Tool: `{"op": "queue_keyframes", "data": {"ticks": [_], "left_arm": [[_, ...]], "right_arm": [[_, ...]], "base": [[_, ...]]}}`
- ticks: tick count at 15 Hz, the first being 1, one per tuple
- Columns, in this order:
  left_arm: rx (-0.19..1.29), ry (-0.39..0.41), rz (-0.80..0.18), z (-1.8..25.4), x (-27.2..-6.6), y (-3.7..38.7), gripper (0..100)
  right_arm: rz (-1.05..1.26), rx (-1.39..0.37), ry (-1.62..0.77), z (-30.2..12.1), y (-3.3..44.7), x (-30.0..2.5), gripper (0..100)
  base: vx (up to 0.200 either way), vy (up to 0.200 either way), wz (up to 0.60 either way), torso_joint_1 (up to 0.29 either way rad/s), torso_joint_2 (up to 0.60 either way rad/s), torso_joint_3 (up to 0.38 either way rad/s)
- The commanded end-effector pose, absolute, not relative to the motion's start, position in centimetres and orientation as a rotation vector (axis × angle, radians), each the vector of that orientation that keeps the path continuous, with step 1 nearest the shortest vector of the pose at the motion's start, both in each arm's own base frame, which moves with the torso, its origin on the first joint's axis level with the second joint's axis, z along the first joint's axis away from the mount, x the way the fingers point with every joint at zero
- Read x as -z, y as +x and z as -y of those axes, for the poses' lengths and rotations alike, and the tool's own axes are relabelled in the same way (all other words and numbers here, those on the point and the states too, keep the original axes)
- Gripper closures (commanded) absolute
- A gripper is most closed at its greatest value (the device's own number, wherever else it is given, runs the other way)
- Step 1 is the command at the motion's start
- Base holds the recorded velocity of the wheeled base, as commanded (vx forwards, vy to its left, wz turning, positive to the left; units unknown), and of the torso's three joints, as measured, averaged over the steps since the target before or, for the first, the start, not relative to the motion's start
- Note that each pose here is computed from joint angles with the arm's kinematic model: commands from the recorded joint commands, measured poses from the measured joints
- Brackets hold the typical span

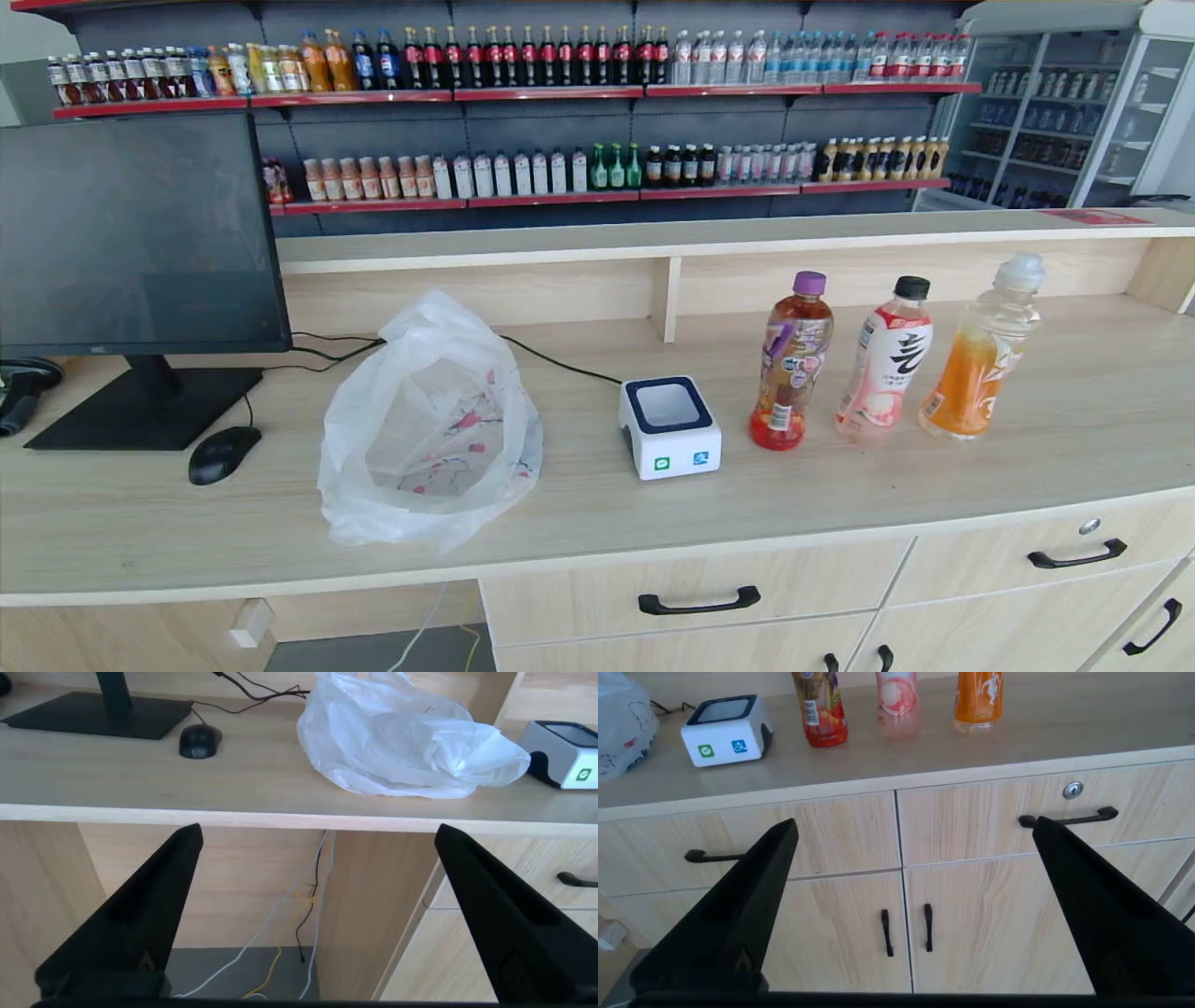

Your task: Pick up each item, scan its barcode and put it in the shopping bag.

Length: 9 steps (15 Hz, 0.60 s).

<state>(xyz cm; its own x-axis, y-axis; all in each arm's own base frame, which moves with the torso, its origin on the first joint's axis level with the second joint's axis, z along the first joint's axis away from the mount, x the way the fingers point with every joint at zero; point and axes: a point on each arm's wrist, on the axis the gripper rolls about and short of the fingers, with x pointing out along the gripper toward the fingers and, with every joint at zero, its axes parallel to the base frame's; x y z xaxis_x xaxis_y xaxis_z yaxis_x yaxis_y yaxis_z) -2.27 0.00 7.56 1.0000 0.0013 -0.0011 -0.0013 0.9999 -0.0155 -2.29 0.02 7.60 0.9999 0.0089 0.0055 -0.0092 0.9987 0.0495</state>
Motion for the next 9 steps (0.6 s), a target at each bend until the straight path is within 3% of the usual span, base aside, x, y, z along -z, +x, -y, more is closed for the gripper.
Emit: {"op": "queue_keyframes", "data": {"ticks": [1, 7, 9], "left_arm": [[-0.002, -0.015, 0.0, 0.0, -7.6, -2.3, 0], [-0.002, -0.015, 0.0, 0.0, -7.6, -2.3, 0], [-0.002, -0.015, 0.0, 0.0, -7.6, -2.3, 0]], "right_arm": [[0.004, -0.009, 0.049, 0.0, -2.3, -7.6, 0], [0.008, -0.011, 0.031, 0.0, -2.3, -7.6, 0], [0.061, -0.027, 0.019, -0.1, -2.7, -9.1, 0]], "base": [[0.0, 0.0, 0.0, 0.0, 0.0, 0.0], [0.0, 0.0, 0.0, 0.0, 0.0, 0.0], [0.0, 0.0, 0.0, 0.0, 0.0, 0.0]]}}
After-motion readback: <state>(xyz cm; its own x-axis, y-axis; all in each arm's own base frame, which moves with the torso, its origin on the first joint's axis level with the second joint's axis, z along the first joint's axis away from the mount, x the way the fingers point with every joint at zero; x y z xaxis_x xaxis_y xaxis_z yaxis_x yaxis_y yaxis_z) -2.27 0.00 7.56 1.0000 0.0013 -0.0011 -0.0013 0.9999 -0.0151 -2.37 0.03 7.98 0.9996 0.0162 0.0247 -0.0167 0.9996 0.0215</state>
